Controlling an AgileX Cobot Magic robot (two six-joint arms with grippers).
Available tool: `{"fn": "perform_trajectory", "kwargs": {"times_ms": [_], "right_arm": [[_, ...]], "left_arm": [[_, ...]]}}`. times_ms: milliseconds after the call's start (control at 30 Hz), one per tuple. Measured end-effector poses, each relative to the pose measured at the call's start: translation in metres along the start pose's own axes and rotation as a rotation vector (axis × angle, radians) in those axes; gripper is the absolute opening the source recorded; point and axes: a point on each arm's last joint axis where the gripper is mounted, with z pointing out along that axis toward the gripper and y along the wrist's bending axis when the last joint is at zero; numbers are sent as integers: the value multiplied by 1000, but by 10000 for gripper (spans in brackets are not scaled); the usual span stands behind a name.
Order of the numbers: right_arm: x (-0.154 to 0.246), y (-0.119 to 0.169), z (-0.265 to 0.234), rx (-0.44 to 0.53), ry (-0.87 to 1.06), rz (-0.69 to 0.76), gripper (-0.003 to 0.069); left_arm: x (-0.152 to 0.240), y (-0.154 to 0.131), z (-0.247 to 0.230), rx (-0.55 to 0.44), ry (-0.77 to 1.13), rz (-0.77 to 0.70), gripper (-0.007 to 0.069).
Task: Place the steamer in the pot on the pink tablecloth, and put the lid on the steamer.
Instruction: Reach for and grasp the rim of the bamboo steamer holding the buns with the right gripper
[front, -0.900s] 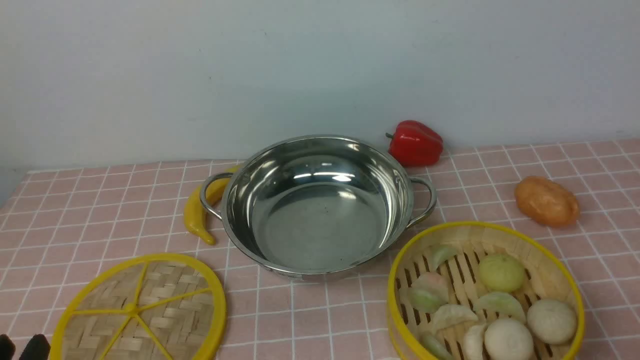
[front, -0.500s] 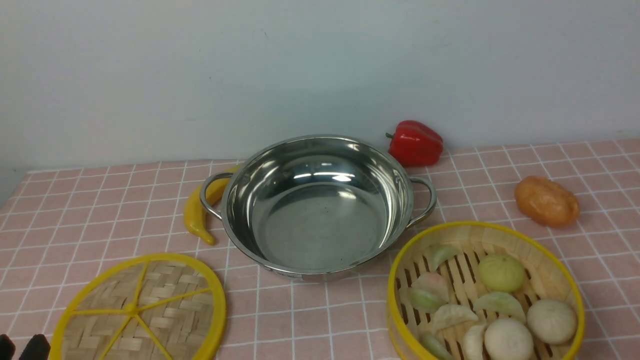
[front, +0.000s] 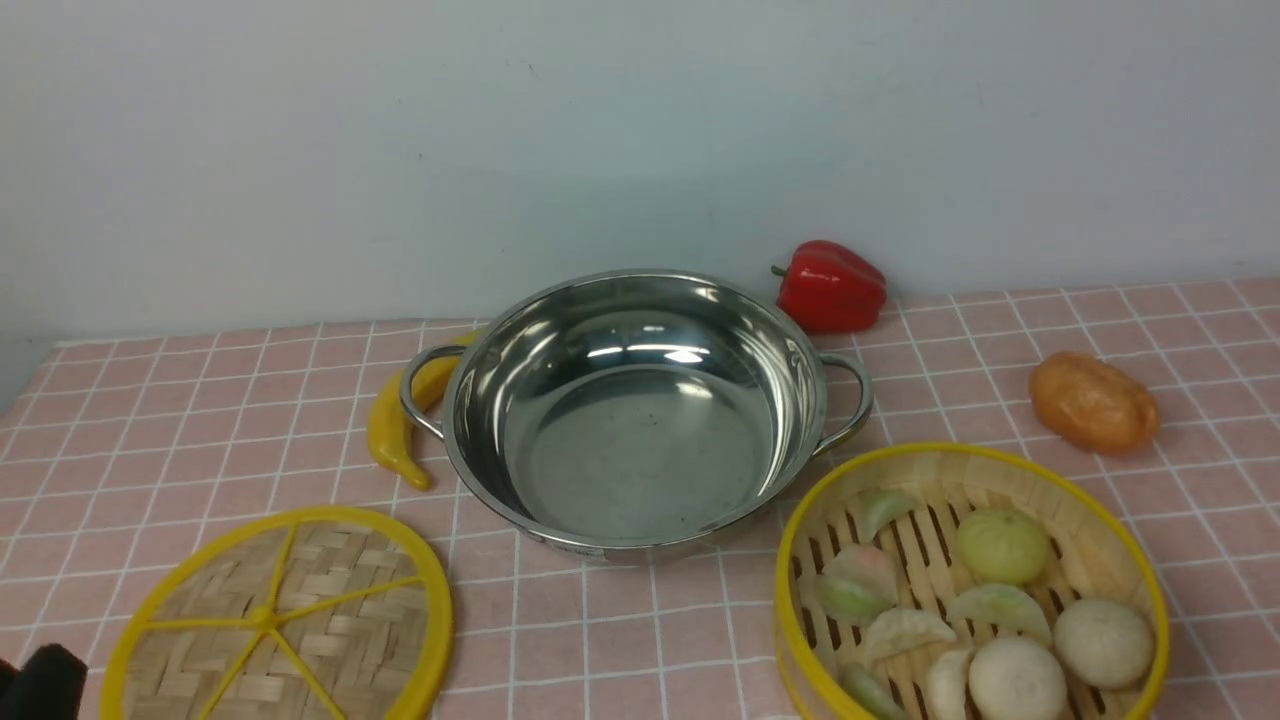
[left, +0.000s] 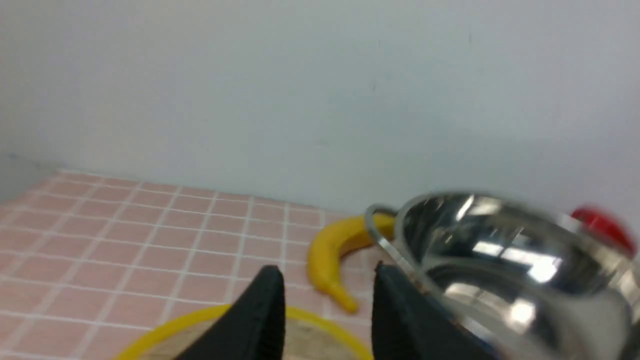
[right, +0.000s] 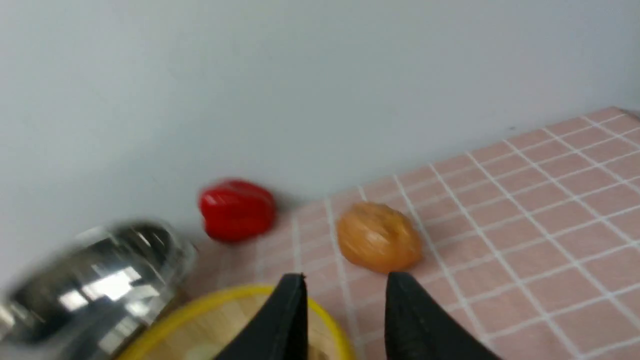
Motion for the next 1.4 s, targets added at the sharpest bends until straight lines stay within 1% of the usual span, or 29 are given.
{"fn": "perform_trajectory", "kwargs": {"times_ms": [67, 100, 133, 167, 200, 233, 467, 533, 567, 600, 667, 700, 733, 767, 833, 900, 933, 967, 1000, 1033, 1067, 1100, 1133, 1200, 1233, 1267, 1333, 1367, 1400], "right_arm": [[-7, 4, 0, -49, -68, 204, 240], [-8, 4, 0, -59, -81, 266, 240], [-10, 5, -1, -73, -102, 331, 240], [-11, 5, -1, -75, -106, 332, 240], [-14, 6, -1, -93, -139, 417, 240], [-15, 6, -1, -99, -153, 443, 240], [-22, 6, -3, -128, -226, 516, 240], [-30, 6, -5, -160, -300, 571, 240], [-42, 9, -9, -213, -393, 631, 240], [-59, 14, -17, -289, -519, 664, 240], [-84, 23, -32, -401, -707, 647, 240], [-89, 26, -35, -422, -734, 636, 240], [-109, 36, -49, -494, -879, 572, 240], [-124, 46, -59, -530, -968, 497, 240], [-151, 69, -72, -545, -1074, 300, 240], [-178, 98, -74, -502, -1068, 52, 240], [-181, 100, -74, -501, -1075, 30, 240], [-196, 117, -62, -438, -969, -115, 240], [-207, 128, -49, -384, -861, -210, 240], [-213, 134, -39, -340, -773, -257, 240], [-215, 136, -36, -321, -732, -274, 240], [-219, 139, -13, -239, -559, -312, 240], [-220, 140, 4, -174, -415, -330, 240], [-213, 135, 38, -40, -115, -353, 240], [-204, 128, 57, 43, 78, -362, 240], [-193, 122, 72, 100, 217, -372, 240], [-170, 107, 101, 190, 463, -391, 240], [-158, 99, 114, 224, 581, -403, 240], [-148, 94, 124, 240, 665, -408, 240]], "left_arm": [[-2, -1, 0, 6, -30, -250, 243], [-3, -1, 0, 9, -34, -304, 243], [-4, -1, 0, 13, -41, -390, 243], [-4, -1, 0, 14, -43, -401, 243], [-4, -1, 0, 17, -49, -470, 243], [-4, -1, 0, 18, -49, -486, 243], [-10, 1, -1, 10, -118, -522, 243], [-13, 3, -1, 7, -158, -592, 243], [-18, 4, -2, 13, -196, -698, 243], [-29, 1, -4, 40, -241, -808, 243], [-50, -5, -10, 97, -325, -922, 243], [-56, -7, -12, 113, -342, -929, 243], [-76, -13, -19, 162, -429, -959, 243], [-90, -17, -25, 191, -488, -942, 243], [-129, -30, -41, 258, -658, -803, 243], [-158, -45, -51, 253, -796, -541, 243], [-161, -46, -51, 252, -804, -512, 243], [-178, -61, -52, 238, -831, -280, 243], [-187, -70, -47, 218, -791, -119, 243], [-193, -75, -42, 204, -758, -27, 243], [-193, -77, -37, 190, -711, 13, 243], [-194, -81, -20, 149, -587, 108, 243], [-193, -81, -6, 105, -462, 158, 243], [-182, -75, 21, 9, -197, 191, 243], [-166, -66, 41, -68, 17, 188, 243], [-153, -60, 53, -120, 166, 180, 243], [-129, -47, 69, -230, 405, 174, 243], [-118, -42, 79, -254, 550, 162, 243], [-110, -38, 83, -279, 624, 159, 243]]}}
